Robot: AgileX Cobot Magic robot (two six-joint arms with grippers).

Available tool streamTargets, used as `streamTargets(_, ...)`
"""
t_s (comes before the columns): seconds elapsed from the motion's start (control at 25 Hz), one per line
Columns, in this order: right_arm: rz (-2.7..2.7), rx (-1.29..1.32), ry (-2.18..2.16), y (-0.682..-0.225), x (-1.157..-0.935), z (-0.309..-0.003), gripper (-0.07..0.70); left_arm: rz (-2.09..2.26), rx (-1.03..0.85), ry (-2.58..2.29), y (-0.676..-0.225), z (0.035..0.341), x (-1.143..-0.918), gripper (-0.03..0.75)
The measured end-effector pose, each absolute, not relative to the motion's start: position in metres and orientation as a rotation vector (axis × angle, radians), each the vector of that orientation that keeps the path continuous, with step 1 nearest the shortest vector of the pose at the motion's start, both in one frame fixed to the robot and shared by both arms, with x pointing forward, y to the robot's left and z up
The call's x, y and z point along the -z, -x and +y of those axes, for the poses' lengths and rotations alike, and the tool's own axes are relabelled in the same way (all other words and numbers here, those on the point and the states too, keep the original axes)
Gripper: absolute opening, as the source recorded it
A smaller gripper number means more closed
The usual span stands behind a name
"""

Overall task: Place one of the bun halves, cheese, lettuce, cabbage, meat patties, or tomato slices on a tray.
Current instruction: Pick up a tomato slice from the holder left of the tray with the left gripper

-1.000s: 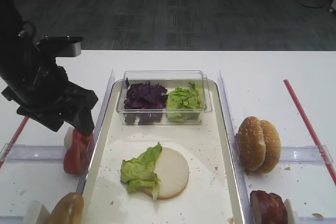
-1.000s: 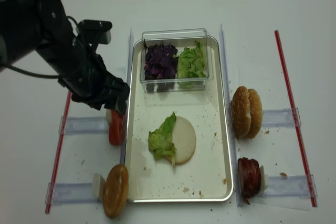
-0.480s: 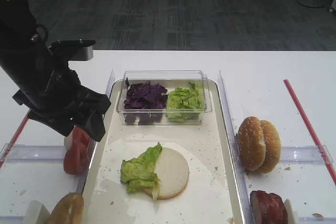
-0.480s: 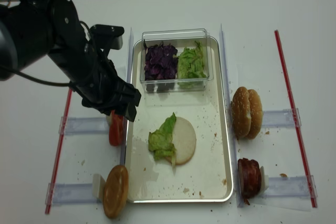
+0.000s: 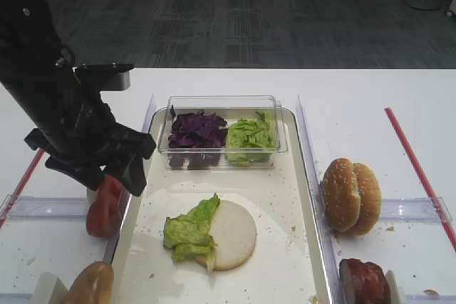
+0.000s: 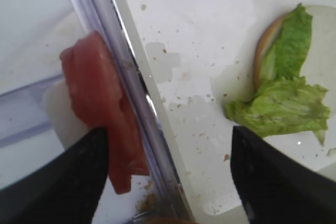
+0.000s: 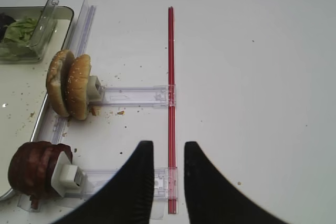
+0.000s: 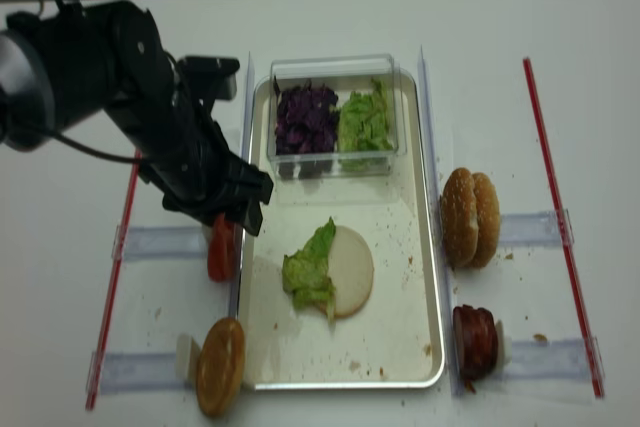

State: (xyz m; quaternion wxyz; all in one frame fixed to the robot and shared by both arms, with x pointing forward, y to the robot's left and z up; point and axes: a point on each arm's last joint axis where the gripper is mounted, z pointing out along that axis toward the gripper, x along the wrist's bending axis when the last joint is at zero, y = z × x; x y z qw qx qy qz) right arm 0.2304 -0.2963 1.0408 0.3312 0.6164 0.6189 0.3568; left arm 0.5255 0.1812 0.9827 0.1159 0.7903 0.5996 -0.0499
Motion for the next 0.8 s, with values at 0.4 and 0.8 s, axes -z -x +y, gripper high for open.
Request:
streamTargets(0.4,1.618,-0.933,-1.611,-0.2304,-1.0408,-0.2963,0.193,1.754,0.103,-2.295,-0.5314,0.1806,-0.9780,0.452)
streamTargets(0.8,1.618,-0.933,-1.611,-0.2304,-1.0408,-0.2963,0.193,1.800,0.090,-2.256,-0.5326,0.1811,-0.9780,0.398)
